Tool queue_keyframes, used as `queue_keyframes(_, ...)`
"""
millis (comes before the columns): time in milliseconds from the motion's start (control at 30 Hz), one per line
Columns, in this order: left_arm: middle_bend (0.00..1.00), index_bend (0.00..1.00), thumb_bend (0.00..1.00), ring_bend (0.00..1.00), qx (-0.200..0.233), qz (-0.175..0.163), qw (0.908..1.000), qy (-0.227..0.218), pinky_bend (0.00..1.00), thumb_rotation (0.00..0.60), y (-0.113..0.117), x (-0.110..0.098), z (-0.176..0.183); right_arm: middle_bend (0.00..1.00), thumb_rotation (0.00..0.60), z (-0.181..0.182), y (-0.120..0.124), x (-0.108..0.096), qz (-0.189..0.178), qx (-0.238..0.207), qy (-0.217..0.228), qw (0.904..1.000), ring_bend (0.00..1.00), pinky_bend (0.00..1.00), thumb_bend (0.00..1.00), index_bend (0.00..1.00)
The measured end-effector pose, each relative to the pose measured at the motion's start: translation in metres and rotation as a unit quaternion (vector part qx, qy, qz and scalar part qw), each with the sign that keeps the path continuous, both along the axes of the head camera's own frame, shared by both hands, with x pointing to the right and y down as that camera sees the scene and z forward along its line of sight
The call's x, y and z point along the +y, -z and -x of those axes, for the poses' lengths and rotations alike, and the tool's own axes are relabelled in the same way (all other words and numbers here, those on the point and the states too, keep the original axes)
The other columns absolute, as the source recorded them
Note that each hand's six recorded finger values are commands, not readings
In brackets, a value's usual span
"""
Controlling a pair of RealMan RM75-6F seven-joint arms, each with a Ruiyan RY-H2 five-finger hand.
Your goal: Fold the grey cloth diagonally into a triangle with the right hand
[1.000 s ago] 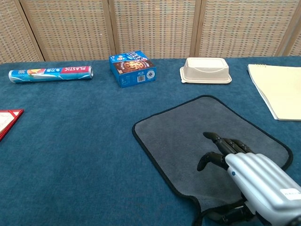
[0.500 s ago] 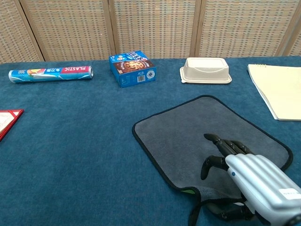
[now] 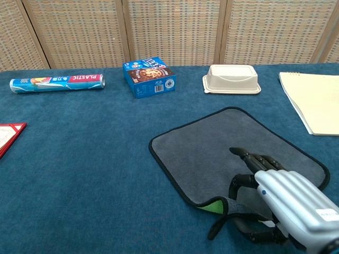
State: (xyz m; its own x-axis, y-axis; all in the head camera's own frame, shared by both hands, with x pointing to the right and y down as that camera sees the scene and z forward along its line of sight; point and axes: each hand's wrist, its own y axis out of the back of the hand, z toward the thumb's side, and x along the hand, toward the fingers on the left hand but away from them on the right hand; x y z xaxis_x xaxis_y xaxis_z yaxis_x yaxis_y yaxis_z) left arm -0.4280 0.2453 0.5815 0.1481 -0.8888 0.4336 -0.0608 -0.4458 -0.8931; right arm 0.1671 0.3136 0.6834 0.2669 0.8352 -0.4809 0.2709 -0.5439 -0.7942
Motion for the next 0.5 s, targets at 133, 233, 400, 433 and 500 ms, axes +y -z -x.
queue_keyframes(133, 0.0, 0.0, 0.13, 0.0, 0.0, 0.0, 1.0, 0.0, 0.0, 0.6, -0.0002, -0.0002, -0.0001, 0.03, 0.6, -0.0005, -0.0014, 0.0002, 0.003, 0.003, 0.001, 1.0, 0.0, 0.0, 0.43, 0.49)
queue_keyframes(233, 0.0, 0.0, 0.13, 0.0, 0.0, 0.0, 1.0, 0.0, 0.0, 0.6, -0.0003, -0.0002, 0.0002, 0.04, 0.6, -0.0009, -0.0018, 0.0006, 0.003, 0.004, 0.001, 1.0, 0.0, 0.0, 0.43, 0.5)
queue_keyframes(400, 0.0, 0.0, 0.13, 0.0, 0.001, 0.0, 1.0, 0.0, 0.0, 0.6, -0.0001, -0.0002, 0.0003, 0.05, 0.6, -0.0019, -0.0018, -0.0002, 0.002, 0.004, 0.0, 1.0, 0.0, 0.0, 0.46, 0.53)
queue_keyframes(433, 0.0, 0.0, 0.13, 0.0, 0.001, 0.0, 1.0, 0.0, 0.0, 0.6, -0.0001, -0.0002, 0.0002, 0.06, 0.6, -0.002, -0.0012, -0.001, 0.0, 0.003, 0.0, 1.0, 0.0, 0.0, 0.46, 0.54)
queue_keyframes(500, 0.0, 0.0, 0.13, 0.0, 0.001, 0.0, 1.0, 0.0, 0.0, 0.6, 0.0, -0.0002, 0.0003, 0.06, 0.6, -0.0023, 0.0, -0.0032, -0.003, 0.001, -0.001, 1.0, 0.0, 0.0, 0.47, 0.54)
